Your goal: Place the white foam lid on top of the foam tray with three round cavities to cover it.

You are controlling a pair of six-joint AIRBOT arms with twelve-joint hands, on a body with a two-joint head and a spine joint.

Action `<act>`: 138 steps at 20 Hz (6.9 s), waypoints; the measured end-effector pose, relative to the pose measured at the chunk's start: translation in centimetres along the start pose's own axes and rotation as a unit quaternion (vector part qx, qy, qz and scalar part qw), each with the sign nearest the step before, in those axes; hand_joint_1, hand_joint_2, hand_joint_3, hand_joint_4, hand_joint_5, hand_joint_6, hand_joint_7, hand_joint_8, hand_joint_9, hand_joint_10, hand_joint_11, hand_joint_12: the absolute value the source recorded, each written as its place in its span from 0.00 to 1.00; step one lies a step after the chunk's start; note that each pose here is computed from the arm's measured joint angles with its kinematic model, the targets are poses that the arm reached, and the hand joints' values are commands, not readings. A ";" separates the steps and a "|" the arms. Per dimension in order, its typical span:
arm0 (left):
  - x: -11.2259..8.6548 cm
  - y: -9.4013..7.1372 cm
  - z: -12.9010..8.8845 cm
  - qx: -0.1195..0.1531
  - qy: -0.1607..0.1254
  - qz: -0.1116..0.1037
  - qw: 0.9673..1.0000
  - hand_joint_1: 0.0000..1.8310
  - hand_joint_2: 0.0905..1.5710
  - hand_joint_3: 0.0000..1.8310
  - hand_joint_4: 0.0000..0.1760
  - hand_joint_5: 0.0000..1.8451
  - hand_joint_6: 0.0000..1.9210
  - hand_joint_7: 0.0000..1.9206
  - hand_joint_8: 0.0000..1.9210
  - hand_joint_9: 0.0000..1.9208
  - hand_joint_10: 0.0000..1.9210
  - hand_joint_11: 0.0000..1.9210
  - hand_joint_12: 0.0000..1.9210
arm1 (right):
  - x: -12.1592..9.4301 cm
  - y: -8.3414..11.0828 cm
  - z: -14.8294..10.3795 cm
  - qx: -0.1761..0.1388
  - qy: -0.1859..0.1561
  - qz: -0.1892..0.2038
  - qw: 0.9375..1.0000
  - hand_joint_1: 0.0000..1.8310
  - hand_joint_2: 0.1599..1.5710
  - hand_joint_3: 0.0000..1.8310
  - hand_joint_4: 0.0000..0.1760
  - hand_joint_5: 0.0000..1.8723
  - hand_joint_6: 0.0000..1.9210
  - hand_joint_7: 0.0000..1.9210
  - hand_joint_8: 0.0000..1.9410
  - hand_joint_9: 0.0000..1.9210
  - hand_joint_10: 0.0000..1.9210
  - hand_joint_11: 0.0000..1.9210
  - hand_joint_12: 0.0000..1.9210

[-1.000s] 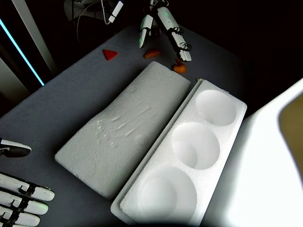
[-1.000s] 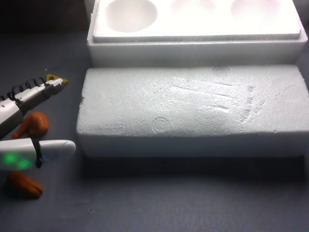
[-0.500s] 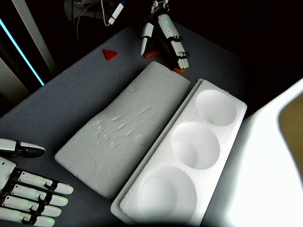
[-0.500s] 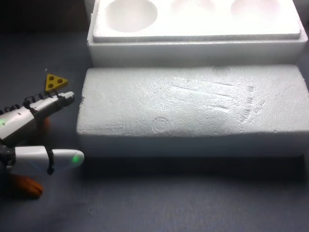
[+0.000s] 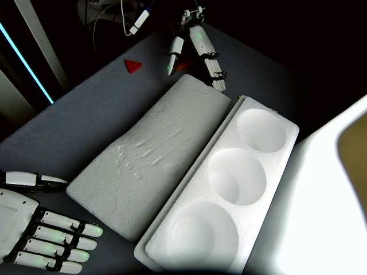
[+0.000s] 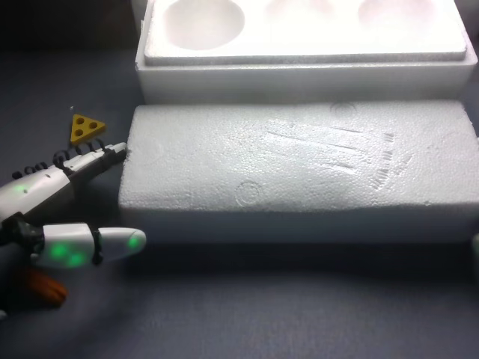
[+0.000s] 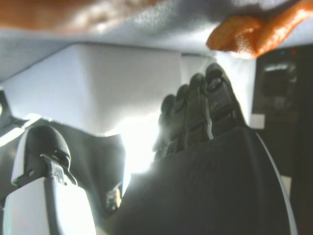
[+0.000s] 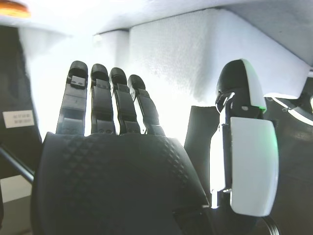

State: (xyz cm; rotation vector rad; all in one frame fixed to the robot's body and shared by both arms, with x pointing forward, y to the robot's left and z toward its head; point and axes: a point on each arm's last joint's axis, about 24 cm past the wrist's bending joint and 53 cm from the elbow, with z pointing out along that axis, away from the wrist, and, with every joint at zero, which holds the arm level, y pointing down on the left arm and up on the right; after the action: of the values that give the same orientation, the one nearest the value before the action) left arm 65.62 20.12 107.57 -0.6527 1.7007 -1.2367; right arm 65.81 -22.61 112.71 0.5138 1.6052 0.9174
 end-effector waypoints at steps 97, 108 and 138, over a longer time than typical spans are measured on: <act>-10.0 -12.1 11.0 0.097 -0.071 0.012 0.993 0.32 0.69 0.00 0.00 0.05 0.00 0.00 0.00 0.00 0.00 0.00 0.36 | -13.0 7.0 7.8 -0.009 -0.066 -0.079 0.995 0.18 0.80 0.00 0.00 0.00 0.00 0.00 0.00 0.00 0.00 0.00 0.01; -9.0 -8.2 9.8 0.053 -0.057 0.013 0.997 0.24 0.63 0.00 0.03 0.00 0.00 0.00 0.00 0.02 0.00 0.00 0.55 | -12.7 4.7 6.5 0.018 -0.056 -0.086 0.995 0.24 0.80 0.00 0.00 0.00 0.00 0.00 0.00 0.00 0.00 0.00 0.25; -8.7 -10.4 8.1 0.102 -0.057 0.016 0.993 0.26 0.66 0.00 0.01 0.01 0.00 0.00 0.00 0.00 0.00 0.00 0.34 | -13.1 7.7 5.4 -0.021 -0.073 -0.106 0.991 0.15 0.81 0.00 0.00 0.00 0.00 0.00 0.00 0.02 0.01 0.00 0.64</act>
State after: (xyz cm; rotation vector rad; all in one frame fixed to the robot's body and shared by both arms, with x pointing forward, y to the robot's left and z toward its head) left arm 75.82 19.84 119.63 -0.5586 1.4634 -1.3057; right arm 73.06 -26.28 126.65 0.3656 1.4725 0.7353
